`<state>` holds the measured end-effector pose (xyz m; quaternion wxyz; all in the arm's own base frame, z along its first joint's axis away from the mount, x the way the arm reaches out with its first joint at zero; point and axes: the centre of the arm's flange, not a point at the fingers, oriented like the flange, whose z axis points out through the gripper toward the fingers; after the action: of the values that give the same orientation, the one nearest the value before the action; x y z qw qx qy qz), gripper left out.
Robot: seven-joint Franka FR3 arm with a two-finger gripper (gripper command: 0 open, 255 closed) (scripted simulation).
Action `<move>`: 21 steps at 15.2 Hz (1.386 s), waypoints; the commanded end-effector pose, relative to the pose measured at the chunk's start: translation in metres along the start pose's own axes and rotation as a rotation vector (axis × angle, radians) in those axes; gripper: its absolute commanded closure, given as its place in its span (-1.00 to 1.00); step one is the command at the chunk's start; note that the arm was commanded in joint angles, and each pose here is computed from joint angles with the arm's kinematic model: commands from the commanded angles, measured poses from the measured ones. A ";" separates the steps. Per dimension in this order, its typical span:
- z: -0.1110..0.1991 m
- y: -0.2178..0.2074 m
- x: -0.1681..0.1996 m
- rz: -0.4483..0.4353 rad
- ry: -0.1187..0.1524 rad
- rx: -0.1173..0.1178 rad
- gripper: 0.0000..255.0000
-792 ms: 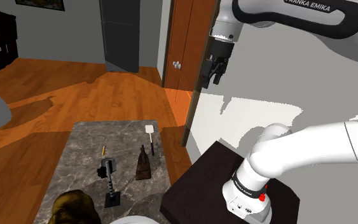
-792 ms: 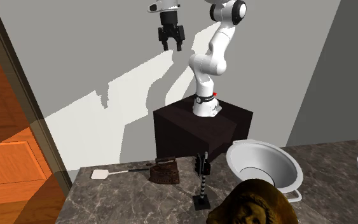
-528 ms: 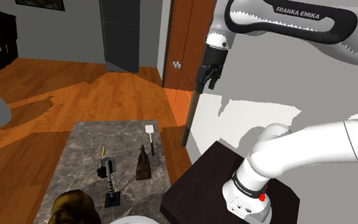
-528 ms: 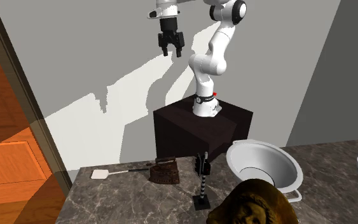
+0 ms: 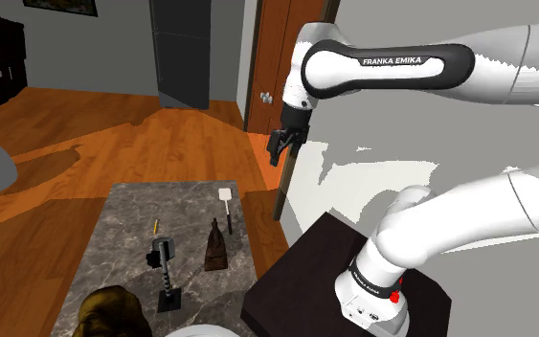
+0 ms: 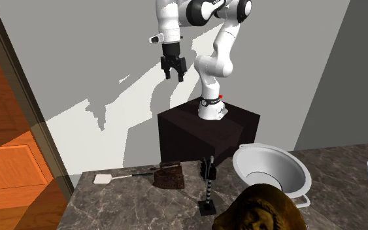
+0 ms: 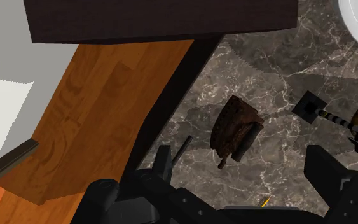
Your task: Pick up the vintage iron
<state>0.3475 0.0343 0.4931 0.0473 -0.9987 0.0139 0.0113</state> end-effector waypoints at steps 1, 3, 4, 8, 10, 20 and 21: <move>0.022 -0.006 0.011 0.009 0.009 0.001 -1.00; 0.045 -0.012 0.022 0.018 0.015 0.001 -1.00; 0.057 -0.014 0.028 0.022 0.019 0.001 -1.00; 0.102 -0.024 0.051 0.040 0.031 0.001 -1.00; 0.125 -0.029 0.063 0.048 0.037 0.002 -1.00; 0.237 -0.053 0.124 0.092 0.067 0.002 -1.00; 0.248 -0.055 0.130 0.096 0.070 0.003 -1.00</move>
<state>0.4675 0.1068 0.2601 0.0472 -0.9968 0.0610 -0.0193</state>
